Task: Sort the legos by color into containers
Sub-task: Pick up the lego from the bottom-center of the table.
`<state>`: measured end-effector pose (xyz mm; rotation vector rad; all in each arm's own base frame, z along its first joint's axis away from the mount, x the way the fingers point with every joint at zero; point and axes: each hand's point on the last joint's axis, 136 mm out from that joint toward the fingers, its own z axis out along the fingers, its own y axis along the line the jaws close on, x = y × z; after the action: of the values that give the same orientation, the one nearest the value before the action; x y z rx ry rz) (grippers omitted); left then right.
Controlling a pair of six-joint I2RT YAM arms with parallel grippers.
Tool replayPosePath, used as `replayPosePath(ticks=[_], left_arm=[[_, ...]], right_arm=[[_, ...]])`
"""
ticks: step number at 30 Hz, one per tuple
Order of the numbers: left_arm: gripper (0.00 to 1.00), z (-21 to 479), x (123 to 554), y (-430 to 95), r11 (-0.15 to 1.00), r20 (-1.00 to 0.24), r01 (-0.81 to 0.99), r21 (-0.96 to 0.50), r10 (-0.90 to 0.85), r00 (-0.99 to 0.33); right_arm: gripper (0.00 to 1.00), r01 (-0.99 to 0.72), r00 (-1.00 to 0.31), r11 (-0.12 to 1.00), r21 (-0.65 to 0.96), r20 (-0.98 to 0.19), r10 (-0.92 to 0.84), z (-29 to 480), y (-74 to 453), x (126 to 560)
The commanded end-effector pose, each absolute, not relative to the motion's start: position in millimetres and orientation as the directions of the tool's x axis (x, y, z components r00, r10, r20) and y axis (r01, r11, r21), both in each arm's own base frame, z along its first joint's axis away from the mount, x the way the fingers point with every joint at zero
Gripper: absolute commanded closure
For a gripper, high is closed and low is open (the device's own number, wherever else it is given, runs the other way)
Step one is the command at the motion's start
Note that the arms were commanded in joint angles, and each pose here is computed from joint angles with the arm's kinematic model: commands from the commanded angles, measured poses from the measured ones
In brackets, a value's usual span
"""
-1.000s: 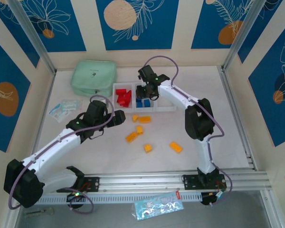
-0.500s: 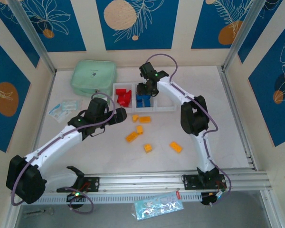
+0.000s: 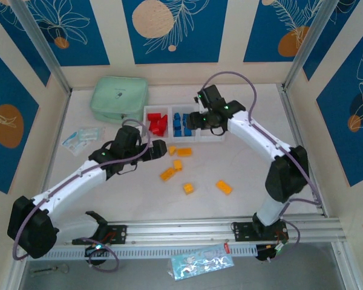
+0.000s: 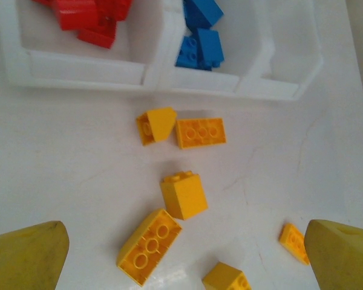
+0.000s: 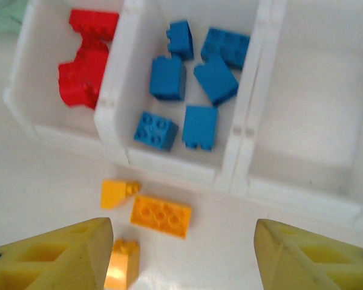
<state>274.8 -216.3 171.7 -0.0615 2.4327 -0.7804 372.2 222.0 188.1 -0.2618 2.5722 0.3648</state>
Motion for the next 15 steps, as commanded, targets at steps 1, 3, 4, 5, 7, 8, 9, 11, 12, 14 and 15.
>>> replayPosePath(ticks=[1,3,4,5,7,8,9,11,12,14,15], left_arm=[[0.01,177.6,262.2,-231.8,0.797,-0.517,0.170,-0.580,-0.198,-0.833],[0.01,175.0,255.1,-241.0,0.790,-0.514,0.183,-0.585,-0.186,-0.837],[0.01,173.6,252.4,-244.6,0.788,-0.513,0.189,-0.586,-0.181,-0.839],[0.01,171.7,250.1,-247.5,0.787,-0.512,0.191,-0.586,-0.177,-0.841],[0.01,169.3,245.3,-253.6,0.786,-0.513,0.201,-0.585,-0.167,-0.842],[0.01,168.0,243.1,-256.8,0.785,-0.513,0.205,-0.585,-0.163,-0.843],[0.01,164.8,240.1,-259.3,0.785,-0.510,0.204,-0.585,-0.159,-0.846],[0.01,160.8,236.4,-262.9,0.781,-0.503,0.202,-0.591,-0.162,-0.849],[0.01,158.5,235.0,-263.8,0.779,-0.499,0.197,-0.595,-0.166,-0.850],[0.01,156.3,232.9,-264.7,0.779,-0.499,0.193,-0.596,-0.171,-0.849],[0.01,153.1,231.6,-264.1,0.784,-0.496,0.184,-0.592,-0.174,-0.851]], right_arm=[[0.35,-0.201,-0.895,0.954,0.222,-0.438,-0.087,171.6,200.1,334.2],[0.33,-0.166,-0.917,0.959,0.229,-0.394,-0.065,160.7,187.0,312.0],[0.33,-0.149,-0.926,0.962,0.227,-0.374,-0.055,155.2,180.9,302.7],[0.32,-0.129,-0.936,0.967,0.222,-0.350,-0.044,148.3,174.0,291.9],[0.31,-0.089,-0.950,0.971,0.224,-0.311,-0.015,137.3,163.5,274.0],[0.30,-0.067,-0.957,0.970,0.233,-0.289,0.003,131.4,159.2,265.3],[0.29,-0.045,-0.963,0.970,0.241,-0.269,0.022,125.4,155.2,257.3],[0.28,-0.006,-0.974,0.964,0.266,-0.222,0.055,113.4,151.6,243.2],[0.28,0.012,-0.978,0.961,0.277,-0.196,0.069,107.2,150.9,236.4],[0.27,0.041,-0.985,0.956,0.289,-0.150,0.088,95.0,149.6,224.5],[0.27,0.055,-0.987,0.955,0.290,-0.130,0.096,89.0,148.7,218.9]])
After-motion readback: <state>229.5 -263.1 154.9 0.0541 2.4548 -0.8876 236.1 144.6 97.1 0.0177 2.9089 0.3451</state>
